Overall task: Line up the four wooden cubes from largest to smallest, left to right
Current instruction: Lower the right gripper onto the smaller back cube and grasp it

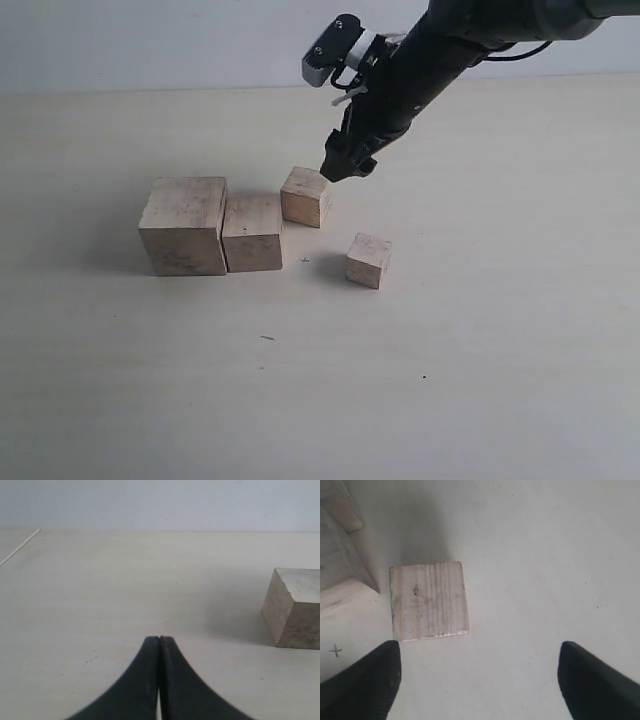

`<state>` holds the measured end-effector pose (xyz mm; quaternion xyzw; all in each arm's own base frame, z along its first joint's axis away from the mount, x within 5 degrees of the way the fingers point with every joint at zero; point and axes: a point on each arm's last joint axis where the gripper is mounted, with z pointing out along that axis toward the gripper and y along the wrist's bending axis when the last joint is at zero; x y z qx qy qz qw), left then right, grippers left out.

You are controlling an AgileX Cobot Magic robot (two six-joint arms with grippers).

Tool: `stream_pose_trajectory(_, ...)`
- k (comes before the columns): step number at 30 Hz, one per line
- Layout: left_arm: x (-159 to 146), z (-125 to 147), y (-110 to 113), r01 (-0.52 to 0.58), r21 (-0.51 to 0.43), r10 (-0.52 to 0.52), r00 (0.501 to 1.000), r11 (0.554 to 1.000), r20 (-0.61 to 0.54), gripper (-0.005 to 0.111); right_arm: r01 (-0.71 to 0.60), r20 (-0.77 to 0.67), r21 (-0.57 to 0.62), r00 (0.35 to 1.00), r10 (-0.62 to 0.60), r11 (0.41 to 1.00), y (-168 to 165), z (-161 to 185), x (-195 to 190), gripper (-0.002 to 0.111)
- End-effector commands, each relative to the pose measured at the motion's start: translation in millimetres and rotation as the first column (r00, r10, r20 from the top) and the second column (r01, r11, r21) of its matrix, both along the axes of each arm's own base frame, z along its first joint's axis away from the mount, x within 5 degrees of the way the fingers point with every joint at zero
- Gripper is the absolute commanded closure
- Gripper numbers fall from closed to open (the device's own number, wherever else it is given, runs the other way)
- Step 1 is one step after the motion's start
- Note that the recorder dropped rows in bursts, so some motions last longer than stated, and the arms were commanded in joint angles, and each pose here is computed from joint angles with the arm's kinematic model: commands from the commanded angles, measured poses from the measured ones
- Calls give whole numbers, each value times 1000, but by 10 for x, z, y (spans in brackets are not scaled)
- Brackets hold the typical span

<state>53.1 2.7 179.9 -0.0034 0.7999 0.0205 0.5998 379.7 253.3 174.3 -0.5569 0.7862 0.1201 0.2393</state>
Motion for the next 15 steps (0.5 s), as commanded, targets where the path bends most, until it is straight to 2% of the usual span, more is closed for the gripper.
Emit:
stream_pose_trajectory(1, 0, 10, -6, 6, -15, -6, 1000, 1000, 12, 107, -36, -12, 31, 999, 37, 999, 36, -63, -13, 27)
stream_pose_trajectory(6, 0, 10, -6, 6, -15, -6, 1000, 1000, 12, 107, -110, -54, 62, 992, 113, 992, 89, -192, -51, 27)
stream_pose_trajectory(15, 0, 10, -6, 6, -15, -6, 1000, 1000, 12, 107, -124, -74, 64, 989, 129, 990, 106, -322, -47, 27)
